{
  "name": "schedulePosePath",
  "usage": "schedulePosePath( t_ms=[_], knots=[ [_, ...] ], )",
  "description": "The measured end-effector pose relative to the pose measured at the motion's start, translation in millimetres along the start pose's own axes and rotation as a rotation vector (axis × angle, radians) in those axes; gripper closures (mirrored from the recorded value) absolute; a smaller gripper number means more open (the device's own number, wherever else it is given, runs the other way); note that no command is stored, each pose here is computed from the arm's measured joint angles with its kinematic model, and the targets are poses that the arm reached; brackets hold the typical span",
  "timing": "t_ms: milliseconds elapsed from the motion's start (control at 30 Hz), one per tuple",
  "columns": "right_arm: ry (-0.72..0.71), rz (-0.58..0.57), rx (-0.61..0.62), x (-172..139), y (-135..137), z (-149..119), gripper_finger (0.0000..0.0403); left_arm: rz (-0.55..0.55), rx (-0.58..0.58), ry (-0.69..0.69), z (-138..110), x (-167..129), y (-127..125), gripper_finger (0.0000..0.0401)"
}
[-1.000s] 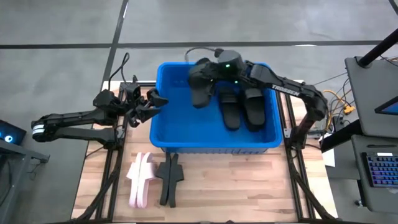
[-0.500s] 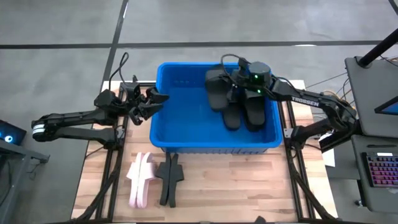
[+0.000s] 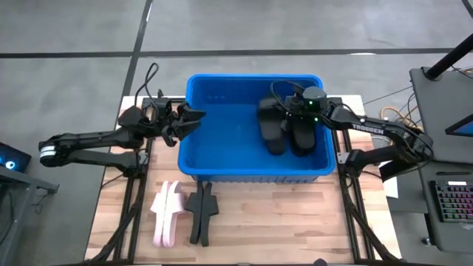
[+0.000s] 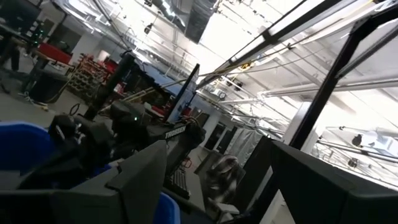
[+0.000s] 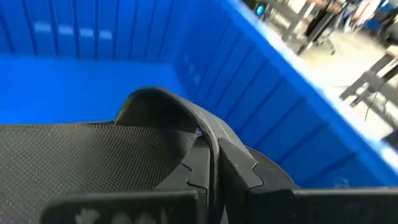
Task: Pick and place slides into bin
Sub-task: Put the right black slide into the bin
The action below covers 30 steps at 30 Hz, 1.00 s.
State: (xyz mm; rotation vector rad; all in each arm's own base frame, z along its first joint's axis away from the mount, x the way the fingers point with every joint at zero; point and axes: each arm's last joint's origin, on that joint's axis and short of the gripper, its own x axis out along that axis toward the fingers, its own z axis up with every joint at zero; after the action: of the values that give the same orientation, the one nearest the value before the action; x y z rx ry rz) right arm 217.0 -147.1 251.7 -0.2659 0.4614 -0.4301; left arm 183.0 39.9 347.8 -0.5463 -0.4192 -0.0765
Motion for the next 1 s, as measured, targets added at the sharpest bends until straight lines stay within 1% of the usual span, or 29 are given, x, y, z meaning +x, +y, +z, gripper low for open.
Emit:
schedulePosePath(
  t_ms=[167,300,367,533,667,800,900,1000],
  knots=[
    [0.047,-0.002,0.004,7.9,-6.6,-15.3,0.0392,0.014,-0.002,-0.002,-1.4,1.5,1.8,0.0131],
    [0.089,0.051,0.002,16.4,-9.6,-28.7,0.0392,0.016,-0.003,0.000,-1.9,1.9,2.3,0.0131],
    [0.095,0.054,0.006,19.7,-12.3,-30.2,0.0392,0.022,-0.003,-0.005,-1.7,1.9,2.4,0.0131],
    [0.102,0.091,-0.029,27.0,-14.2,-35.4,0.0391,0.033,-0.003,-0.014,-1.5,1.9,2.8,0.0131],
    [0.112,0.092,-0.051,27.6,-15.3,-37.4,0.0390,0.035,-0.005,-0.015,-1.4,1.8,2.8,0.0131],
    [0.139,0.094,-0.041,25.7,-17.4,-40.8,0.0389,0.036,-0.005,-0.016,-1.4,1.8,2.8,0.0131],
    [0.166,0.098,-0.007,24.6,-18.2,-43.9,0.0388,0.038,-0.004,-0.017,-1.3,1.8,2.9,0.0131],
    [0.198,0.102,0.001,23.4,-17.2,-46.3,0.0378,0.040,-0.005,-0.015,-1.5,1.8,3.1,0.0131]
  ],
)
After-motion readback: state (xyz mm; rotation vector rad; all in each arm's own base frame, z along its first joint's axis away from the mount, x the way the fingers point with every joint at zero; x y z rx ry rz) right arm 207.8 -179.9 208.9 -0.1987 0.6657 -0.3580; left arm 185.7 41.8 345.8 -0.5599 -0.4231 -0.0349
